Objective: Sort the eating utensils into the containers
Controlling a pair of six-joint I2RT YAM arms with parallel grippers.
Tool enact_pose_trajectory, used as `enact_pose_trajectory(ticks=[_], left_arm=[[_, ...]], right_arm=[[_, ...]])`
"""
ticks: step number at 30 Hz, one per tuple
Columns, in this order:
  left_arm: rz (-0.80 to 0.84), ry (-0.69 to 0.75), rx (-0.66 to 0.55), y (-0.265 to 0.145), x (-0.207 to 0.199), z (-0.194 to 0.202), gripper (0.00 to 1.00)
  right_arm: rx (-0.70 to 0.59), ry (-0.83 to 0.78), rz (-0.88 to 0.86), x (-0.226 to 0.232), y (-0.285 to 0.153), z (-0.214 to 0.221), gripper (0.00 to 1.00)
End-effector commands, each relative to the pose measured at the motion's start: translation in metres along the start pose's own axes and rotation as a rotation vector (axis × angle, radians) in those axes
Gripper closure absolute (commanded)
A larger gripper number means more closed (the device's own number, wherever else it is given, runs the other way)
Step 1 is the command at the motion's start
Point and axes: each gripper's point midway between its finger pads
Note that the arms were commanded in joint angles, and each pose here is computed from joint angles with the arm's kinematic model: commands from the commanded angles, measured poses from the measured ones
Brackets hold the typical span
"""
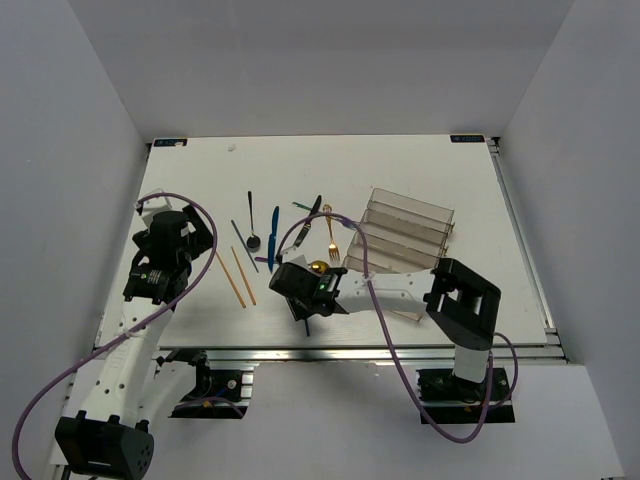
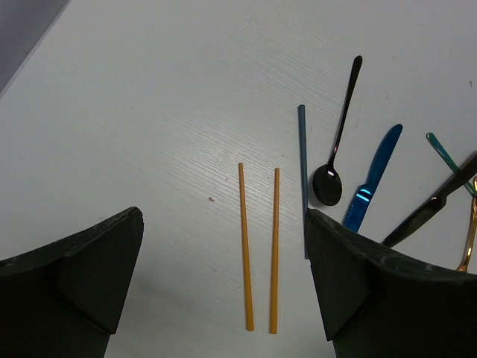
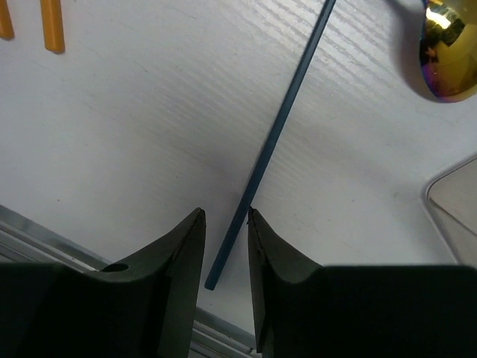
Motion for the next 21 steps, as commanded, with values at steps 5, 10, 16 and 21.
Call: enact_pose_trajectory(ticks=[5, 10, 16, 21], left_arm=[[0.024, -0.011, -0.021, -0.004, -0.005, -0.008, 0.02], [0.028, -0.01, -0.019, -0.004, -0.006, -0.008, 0.02], [0.029, -0.01, -0.02, -0.005, -0.006, -0.008, 0.02], [0.034, -0.011, -0.019, -0.004, -0.007, -0.008, 0.02]], right_arm=[[0.044, 0.006, 0.035, -0.004, 0.018, 0.022, 0.66], [0.066, 0.009, 0.047, -0.01, 0.02, 0.034, 0.72], [0.128, 0.033, 0.013, -0.008, 0.021, 0.056, 0.85], [0.135, 0.045, -0.013, -0.007, 0.014, 0.063, 1.0]])
Point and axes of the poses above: each gripper's point midway between its finger pads, its own y axis out along the fingers, its own x axis along the line the jaws close on, z = x × y, and after that the axes turned 2 degrees about -y, right-handed
